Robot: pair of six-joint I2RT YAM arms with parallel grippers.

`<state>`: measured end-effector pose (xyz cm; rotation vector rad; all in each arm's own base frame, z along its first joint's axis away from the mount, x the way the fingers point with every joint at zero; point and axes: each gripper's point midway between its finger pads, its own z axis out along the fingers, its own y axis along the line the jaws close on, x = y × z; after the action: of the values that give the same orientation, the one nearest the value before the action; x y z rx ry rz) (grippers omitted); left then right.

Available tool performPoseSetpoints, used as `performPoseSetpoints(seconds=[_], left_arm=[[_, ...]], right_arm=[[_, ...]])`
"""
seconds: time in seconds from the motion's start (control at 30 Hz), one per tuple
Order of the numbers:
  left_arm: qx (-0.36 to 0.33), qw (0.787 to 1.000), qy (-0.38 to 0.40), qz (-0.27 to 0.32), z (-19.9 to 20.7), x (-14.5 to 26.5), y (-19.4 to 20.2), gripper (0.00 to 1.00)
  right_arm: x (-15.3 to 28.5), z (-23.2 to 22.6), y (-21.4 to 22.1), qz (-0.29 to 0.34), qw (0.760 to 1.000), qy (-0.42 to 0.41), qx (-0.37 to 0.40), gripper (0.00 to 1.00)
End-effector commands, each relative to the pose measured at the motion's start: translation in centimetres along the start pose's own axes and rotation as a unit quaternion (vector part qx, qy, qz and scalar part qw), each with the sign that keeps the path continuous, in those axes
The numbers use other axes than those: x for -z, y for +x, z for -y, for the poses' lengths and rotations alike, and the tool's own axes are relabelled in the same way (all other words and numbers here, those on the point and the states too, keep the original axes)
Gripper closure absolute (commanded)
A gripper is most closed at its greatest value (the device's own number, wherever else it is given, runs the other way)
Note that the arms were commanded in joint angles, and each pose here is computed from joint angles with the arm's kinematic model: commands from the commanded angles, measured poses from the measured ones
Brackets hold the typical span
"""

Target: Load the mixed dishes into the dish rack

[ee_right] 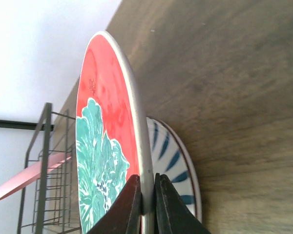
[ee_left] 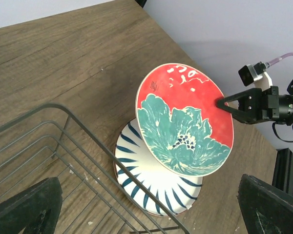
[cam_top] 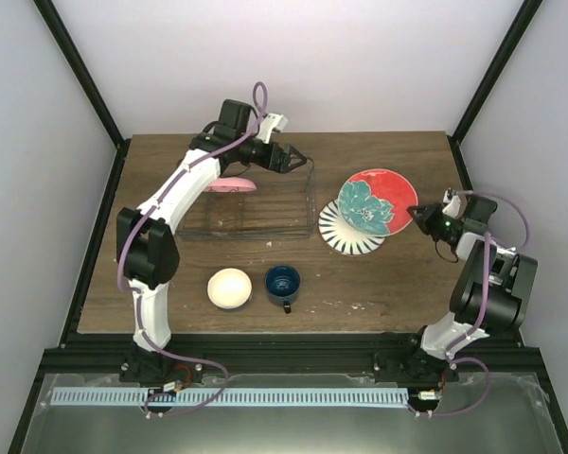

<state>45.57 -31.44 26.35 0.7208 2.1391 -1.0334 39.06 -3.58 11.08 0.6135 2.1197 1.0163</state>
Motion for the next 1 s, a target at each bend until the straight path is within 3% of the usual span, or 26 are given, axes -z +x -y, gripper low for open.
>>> performPoseSetpoints(seconds=[0.0, 0.5, 0.97], left_arm=[[0.002, 1.0, 0.023, 0.006, 1.0, -0.2, -1.2, 0.0], [0.002, 0.999, 0.034, 0.004, 0.8, -1.4, -0.7, 0.0], [-0.001, 1.0, 0.031, 0.001, 0.4, -2.0, -0.1, 0.0]], right_arm=[[1.5, -6.4, -1.7, 0.006, 0.988, -0.135, 0.071, 0.99], [3.9, -11.9, -2.5, 0.019, 0.967, -0.225, 0.121, 0.99], [3.3, -15.3, -2.0, 0.004, 0.956, -0.253, 0.149, 0.99]])
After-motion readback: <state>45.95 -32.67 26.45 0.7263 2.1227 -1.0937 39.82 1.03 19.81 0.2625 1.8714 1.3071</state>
